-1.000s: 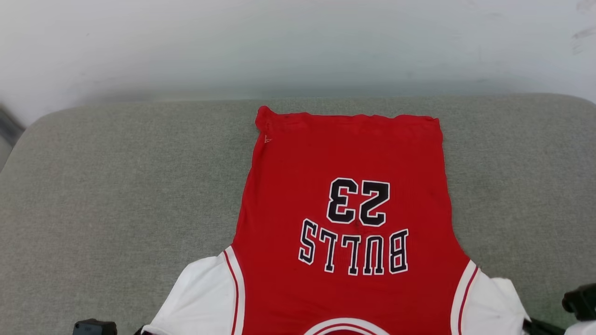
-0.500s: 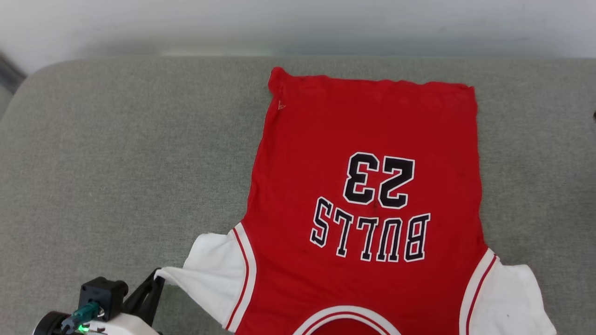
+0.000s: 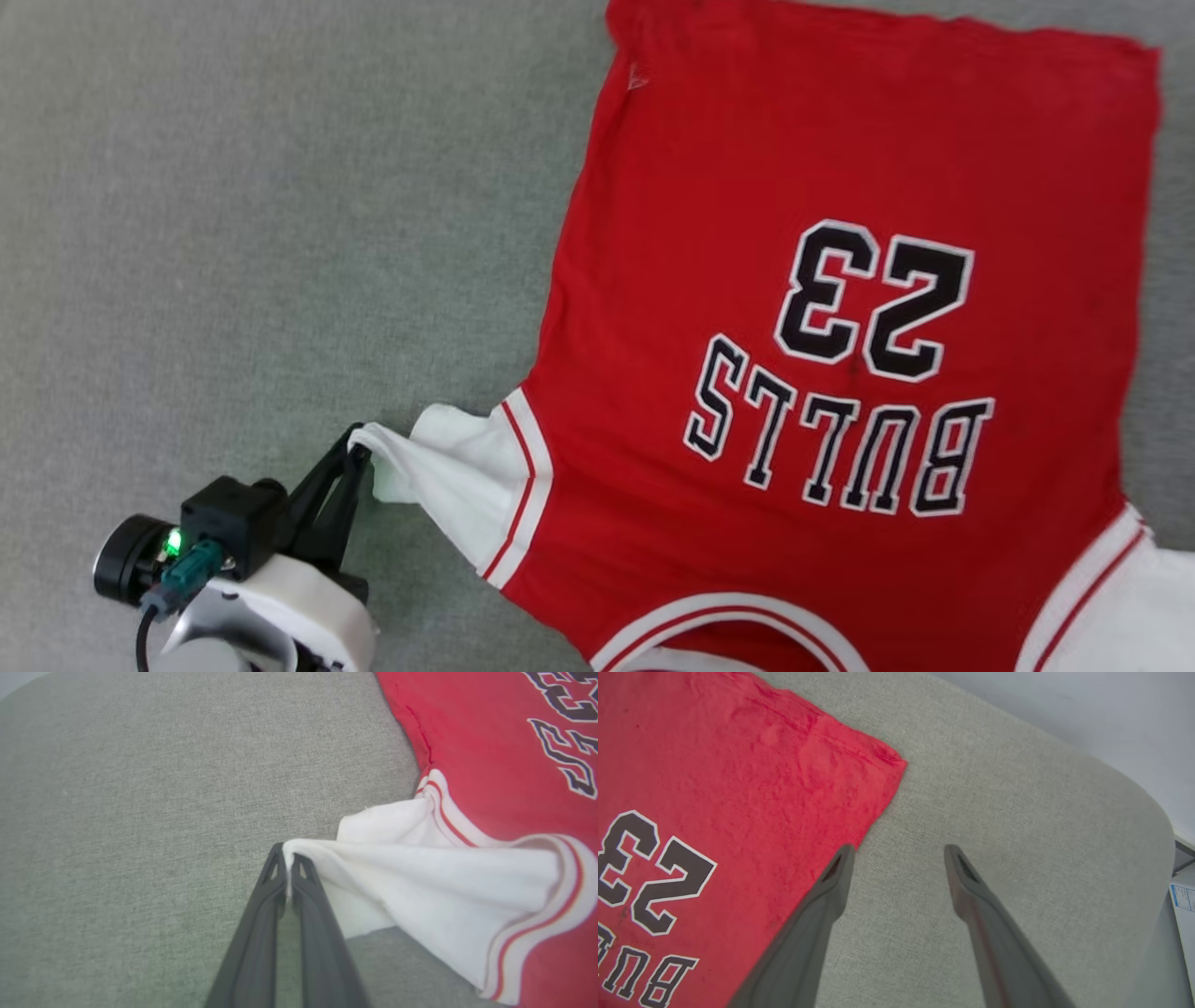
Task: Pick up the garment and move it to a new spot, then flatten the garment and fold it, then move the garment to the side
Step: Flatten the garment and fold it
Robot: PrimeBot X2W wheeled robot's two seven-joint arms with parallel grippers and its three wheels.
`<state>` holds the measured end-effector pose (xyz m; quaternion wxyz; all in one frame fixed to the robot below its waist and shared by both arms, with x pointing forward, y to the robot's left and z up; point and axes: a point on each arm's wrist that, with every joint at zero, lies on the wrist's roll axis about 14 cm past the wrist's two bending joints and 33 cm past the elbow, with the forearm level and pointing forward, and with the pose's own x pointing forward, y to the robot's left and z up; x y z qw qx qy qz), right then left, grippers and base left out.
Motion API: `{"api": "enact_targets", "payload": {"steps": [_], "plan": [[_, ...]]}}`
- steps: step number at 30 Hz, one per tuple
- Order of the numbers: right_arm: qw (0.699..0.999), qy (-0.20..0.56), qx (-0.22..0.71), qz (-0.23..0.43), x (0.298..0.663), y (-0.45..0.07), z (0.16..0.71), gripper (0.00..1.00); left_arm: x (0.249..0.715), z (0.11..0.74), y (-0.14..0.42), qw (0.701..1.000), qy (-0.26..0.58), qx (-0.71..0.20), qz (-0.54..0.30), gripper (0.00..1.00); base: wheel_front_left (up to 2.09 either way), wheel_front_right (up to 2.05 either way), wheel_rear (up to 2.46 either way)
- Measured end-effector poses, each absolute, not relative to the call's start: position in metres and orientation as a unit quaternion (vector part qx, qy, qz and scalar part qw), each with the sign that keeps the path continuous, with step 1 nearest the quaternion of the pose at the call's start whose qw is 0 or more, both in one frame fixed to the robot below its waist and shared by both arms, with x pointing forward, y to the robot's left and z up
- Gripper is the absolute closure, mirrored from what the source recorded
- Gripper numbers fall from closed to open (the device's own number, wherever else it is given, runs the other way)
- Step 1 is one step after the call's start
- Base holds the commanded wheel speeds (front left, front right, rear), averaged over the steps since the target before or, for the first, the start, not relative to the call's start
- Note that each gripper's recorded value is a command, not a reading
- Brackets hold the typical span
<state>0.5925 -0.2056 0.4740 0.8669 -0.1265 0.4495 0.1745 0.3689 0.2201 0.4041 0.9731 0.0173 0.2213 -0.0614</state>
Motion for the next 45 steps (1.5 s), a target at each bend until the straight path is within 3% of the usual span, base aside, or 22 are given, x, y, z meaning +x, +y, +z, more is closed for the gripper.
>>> {"api": "enact_targets", "payload": {"steps": [6,10,17,18,30,37,45], "plan": [[0.834,0.512,-0.116,0.169,0.615,-0.188,0.419,0.0,0.376,0.388,0.219,0.971,0.234,0.016,-0.054,1.0,0.0,0.0,0.0],[0.808,0.55,-0.109,0.179,0.611,-0.17,0.373,0.0,0.376,0.381,0.222,0.969,0.241,0.019,-0.048,1.0,0.0,0.0,0.0],[0.797,0.569,-0.1,0.177,0.604,-0.168,0.344,0.0,0.377,0.377,0.223,0.969,0.244,0.021,-0.045,1.0,0.0,0.0,0.0],[0.8,0.565,-0.098,0.177,0.604,-0.168,0.345,1.0,0.377,0.376,0.224,0.969,0.243,0.021,-0.045,1.0,0.0,0.0,0.0],[0.844,0.479,-0.129,0.203,0.586,-0.17,0.419,1.0,0.366,0.405,0.23,0.978,0.206,0.017,-0.027,1.0,0.0,0.0,0.0],[0.837,0.476,-0.167,0.213,0.517,-0.208,0.448,1.0,0.341,0.424,0.233,0.982,0.188,0.009,-0.018,1.0,0.0,0.0,0.0],[0.815,0.525,-0.152,0.194,0.411,-0.264,0.434,1.0,0.328,0.438,0.226,0.985,0.169,0.002,-0.028,1.0,0.0,0.0,0.0]]}}
